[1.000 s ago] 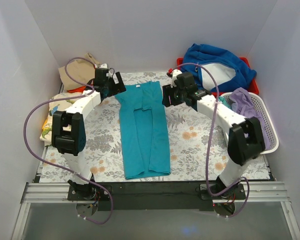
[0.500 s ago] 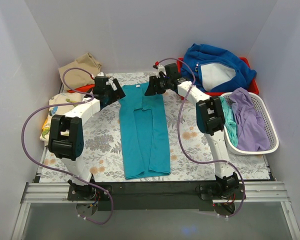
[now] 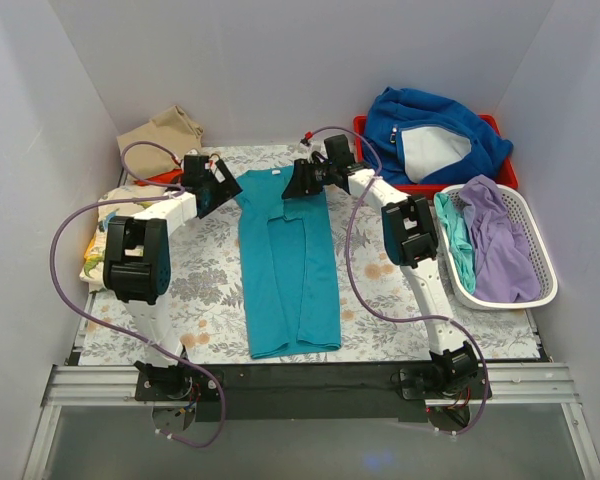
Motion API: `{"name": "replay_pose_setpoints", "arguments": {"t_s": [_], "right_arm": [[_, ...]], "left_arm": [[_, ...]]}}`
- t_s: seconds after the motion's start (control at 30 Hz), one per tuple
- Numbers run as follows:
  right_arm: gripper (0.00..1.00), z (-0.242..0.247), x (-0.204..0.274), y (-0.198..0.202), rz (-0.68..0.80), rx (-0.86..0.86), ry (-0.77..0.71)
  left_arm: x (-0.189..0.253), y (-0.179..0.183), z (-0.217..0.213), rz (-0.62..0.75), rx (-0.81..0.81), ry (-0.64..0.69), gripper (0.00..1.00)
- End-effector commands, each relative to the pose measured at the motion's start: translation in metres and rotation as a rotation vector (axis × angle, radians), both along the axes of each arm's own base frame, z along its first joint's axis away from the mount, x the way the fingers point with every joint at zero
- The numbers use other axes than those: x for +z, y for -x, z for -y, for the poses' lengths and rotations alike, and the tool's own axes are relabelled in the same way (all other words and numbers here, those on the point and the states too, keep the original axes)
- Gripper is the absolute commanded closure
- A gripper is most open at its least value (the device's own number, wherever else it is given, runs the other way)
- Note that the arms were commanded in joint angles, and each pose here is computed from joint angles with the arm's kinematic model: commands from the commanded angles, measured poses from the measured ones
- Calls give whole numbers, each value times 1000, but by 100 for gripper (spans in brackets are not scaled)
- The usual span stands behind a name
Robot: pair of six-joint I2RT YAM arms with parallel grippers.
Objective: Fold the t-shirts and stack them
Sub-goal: Fold the tshirt
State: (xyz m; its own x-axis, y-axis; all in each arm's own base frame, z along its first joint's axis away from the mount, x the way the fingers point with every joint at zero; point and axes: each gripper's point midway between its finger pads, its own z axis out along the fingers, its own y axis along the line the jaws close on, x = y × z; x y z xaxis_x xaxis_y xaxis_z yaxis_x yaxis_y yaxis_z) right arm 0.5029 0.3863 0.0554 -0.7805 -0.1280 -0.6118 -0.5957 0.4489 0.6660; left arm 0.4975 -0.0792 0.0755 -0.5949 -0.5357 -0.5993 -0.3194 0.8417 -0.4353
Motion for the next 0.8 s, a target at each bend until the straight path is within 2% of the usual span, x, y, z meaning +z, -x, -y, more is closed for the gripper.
{"name": "replay_pose_setpoints", "arguments": {"t_s": [0.0,0.3,0.47,0.63,0.77], "right_arm": [[42,-15,14,-3,41,45,-75],[43,-26,0,-1,17,60,-93],[48,-31,2,-3,39,65,-114],[48,-38,15,0,71,108,-171],[44,-42,29,-2,113,98,-184]], "left_arm": [[18,-11,1,46,-3,9,2],[-6,-33,-2,19,-4,5,2],[-12,-45,5,20,-37,37,2],[-19,-55,4,26,-37,44,2],[-22,-66,2,35,-49,51,2]]}}
